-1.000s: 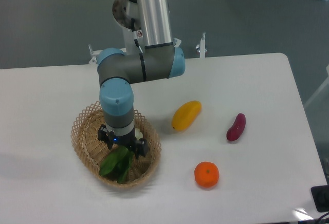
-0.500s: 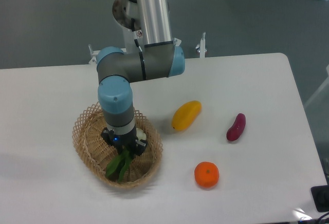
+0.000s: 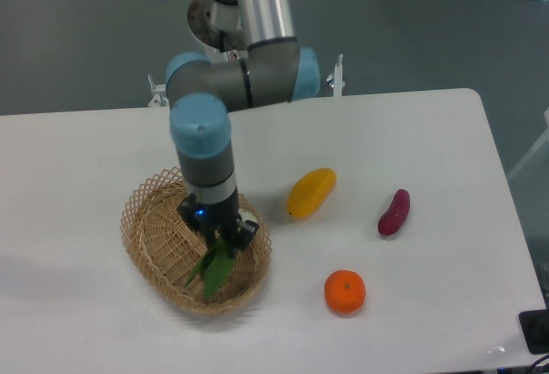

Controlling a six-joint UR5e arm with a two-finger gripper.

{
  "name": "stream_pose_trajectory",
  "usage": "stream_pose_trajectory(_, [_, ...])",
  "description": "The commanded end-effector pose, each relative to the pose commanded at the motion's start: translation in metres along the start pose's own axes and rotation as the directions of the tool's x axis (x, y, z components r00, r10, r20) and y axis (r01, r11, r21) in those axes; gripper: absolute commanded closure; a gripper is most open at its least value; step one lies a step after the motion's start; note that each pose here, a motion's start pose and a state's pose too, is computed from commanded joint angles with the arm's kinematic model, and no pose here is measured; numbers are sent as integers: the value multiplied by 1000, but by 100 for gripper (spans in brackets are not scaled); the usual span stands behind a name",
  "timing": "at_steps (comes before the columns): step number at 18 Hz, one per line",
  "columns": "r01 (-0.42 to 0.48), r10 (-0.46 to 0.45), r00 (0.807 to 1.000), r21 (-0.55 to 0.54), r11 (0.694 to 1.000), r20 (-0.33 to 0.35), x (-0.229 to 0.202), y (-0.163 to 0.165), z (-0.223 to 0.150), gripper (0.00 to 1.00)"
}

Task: Pick up the green vegetable from the basket
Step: 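Lift the bok choy up out of the basket, then carry the held bok choy away from the basket toward the sweet potato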

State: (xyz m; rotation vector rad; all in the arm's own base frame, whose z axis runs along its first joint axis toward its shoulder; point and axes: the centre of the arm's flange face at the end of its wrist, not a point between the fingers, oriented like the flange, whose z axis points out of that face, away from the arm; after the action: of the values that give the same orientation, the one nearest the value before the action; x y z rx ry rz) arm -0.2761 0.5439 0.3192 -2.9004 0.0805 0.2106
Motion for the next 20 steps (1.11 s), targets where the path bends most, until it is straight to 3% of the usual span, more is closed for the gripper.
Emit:
stream_pose_trajectory(2, [22,-21,1000,26,999,-15,-14,6,-14,67])
stream_pose_trajectory(5, [26,-25,1000,30,999,-16,-39,22,-25,67])
stream_pose_trajectory(10, [-65,65,998,43,997,4,-90,44,-79,67])
stream_pose_trajectory(14, [-78,78,997,16,997,-5,-132,58,-118,67])
stream_pose_trajectory(20, [-77,77,997,4,997,14,-165,84,-132,67])
